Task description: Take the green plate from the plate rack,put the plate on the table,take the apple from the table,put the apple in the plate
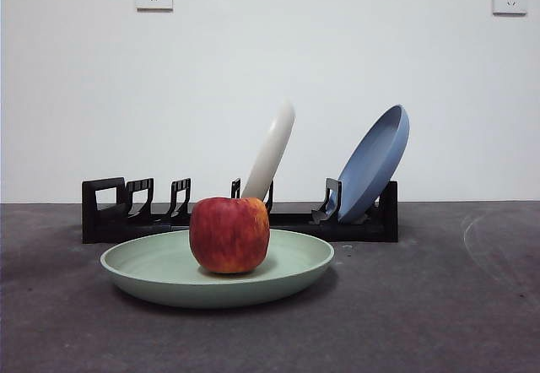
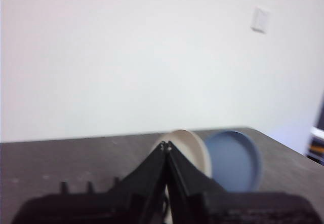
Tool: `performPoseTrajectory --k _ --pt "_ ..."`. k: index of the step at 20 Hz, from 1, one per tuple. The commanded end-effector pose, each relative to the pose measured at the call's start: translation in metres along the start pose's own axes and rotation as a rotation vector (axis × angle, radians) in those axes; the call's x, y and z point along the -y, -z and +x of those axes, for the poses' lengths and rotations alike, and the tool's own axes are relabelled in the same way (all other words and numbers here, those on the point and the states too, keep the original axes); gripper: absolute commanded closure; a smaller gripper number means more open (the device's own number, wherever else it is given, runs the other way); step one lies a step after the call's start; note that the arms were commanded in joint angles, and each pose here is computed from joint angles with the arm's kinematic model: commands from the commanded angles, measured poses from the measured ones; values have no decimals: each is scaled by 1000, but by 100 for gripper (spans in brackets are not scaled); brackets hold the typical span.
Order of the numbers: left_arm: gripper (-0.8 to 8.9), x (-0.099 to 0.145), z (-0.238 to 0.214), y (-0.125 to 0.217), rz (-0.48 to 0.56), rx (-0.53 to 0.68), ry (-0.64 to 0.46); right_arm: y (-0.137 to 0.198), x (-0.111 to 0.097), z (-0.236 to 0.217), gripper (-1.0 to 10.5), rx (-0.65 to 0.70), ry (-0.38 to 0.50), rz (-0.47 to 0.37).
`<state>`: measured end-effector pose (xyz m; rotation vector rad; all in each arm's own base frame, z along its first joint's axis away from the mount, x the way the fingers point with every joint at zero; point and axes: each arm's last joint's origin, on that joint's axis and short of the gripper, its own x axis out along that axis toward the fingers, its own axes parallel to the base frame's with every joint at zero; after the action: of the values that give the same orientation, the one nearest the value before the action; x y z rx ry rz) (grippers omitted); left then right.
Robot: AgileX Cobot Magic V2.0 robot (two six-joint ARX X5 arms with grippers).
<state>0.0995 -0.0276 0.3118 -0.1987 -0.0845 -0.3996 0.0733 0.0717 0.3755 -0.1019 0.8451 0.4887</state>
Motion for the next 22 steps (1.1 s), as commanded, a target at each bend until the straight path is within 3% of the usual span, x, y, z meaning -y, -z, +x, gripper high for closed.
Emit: performPoseTrajectory --k 1,9,14,17,22 --pt "817 -14 -5 46 28 37 -48 0 0 2 946 -1 4 10" --pt "817 -39 -26 126 32 41 -181 0 0 2 946 -1 4 10" --pt "817 -45 -28 139 9 -82 -277 1 0 2 946 -1 5 10" --pt "817 -49 -32 153 -22 -229 -370 1 0 2 946 -1 5 10" --pt "817 -50 -32 152 -16 -213 -371 1 0 2 946 -1 5 10"
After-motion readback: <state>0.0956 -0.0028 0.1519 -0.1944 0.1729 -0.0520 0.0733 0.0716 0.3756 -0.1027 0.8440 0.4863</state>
